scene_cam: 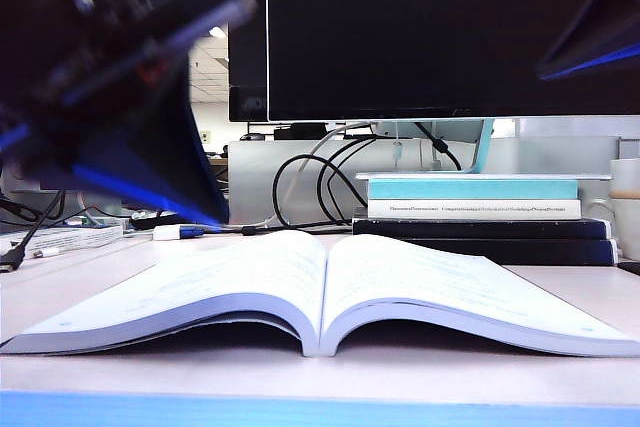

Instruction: Close the book.

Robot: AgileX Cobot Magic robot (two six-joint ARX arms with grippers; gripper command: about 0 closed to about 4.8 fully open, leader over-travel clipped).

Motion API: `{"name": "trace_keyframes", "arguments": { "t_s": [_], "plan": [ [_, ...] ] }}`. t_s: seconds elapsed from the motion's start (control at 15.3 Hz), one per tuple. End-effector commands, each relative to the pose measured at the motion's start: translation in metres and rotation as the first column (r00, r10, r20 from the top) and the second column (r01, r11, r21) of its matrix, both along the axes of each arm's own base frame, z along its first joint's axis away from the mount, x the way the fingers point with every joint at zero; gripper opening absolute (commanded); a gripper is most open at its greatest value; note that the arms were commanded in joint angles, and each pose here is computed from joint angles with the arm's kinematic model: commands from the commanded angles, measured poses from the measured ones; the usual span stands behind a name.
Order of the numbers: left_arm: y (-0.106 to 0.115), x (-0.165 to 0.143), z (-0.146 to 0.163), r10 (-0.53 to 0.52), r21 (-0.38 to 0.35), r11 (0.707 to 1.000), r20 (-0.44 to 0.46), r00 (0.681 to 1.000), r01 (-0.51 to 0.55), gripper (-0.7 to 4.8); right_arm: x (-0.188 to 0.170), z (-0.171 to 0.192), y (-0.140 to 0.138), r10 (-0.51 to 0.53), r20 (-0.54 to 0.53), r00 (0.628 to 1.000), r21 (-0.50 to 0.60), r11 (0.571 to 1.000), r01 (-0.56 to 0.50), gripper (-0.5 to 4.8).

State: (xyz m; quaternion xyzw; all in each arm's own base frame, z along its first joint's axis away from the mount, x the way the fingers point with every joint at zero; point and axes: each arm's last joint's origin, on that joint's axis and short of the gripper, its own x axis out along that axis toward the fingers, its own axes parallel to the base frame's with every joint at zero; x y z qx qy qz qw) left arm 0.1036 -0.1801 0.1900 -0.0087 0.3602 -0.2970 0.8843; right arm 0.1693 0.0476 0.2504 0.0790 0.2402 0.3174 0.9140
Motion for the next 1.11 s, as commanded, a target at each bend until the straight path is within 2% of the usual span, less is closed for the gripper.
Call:
{"name": "trace_keyframes", "arguments": {
  "t_s": [0.07, 0.26, 0.33, 0.46, 0.52, 0.59, 0.78, 1.11],
  "plan": [
    [-0.006, 0.003, -0.01, 0.024, 0.012, 1.0, -0.042, 0.999, -0.023, -0.05, -0.005, -0.003, 0.01, 0.167, -0.068, 0.984, 0.072, 0.984, -0.162, -0.02],
    [-0.011, 0.005, -0.019, 0.035, 0.029, 0.999, -0.062, 0.997, -0.033, -0.05, -0.011, -0.008, 0.019, 0.213, -0.13, 0.968, 0.058, 0.977, -0.207, -0.02],
    [-0.019, 0.008, -0.032, 0.077, 0.062, 0.995, -0.05, 0.996, -0.074, -0.05, -0.022, -0.01, 0.04, 0.312, -0.162, 0.936, 0.049, 0.95, -0.309, -0.02],
    [-0.025, 0.008, -0.037, 0.079, 0.049, 0.996, -0.045, 0.996, -0.077, -0.05, -0.029, -0.014, 0.047, 0.315, -0.211, 0.925, 0.007, 0.947, -0.321, -0.02],
    [-0.028, 0.01, -0.044, 0.087, 0.067, 0.994, -0.045, 0.995, -0.084, -0.05, -0.033, -0.016, 0.05, 0.321, -0.228, 0.919, -0.011, 0.943, -0.332, -0.02],
    [-0.033, 0.012, -0.054, 0.1, 0.071, 0.993, -0.059, 0.993, -0.096, -0.05, -0.034, -0.015, 0.052, 0.333, -0.224, 0.916, -0.011, 0.939, -0.344, -0.02],
    [-0.035, 0.016, -0.061, 0.172, 0.091, 0.981, -0.008, 0.985, -0.17, -0.05, -0.034, -0.015, 0.052, 0.338, -0.224, 0.914, -0.008, 0.937, -0.348, -0.02],
    [-0.034, 0.028, -0.075, 0.222, 0.112, 0.969, -0.001, 0.975, -0.221, -0.05, -0.034, -0.015, 0.052, 0.34, -0.223, 0.913, -0.006, 0.937, -0.35, -0.02]
  ]
}}
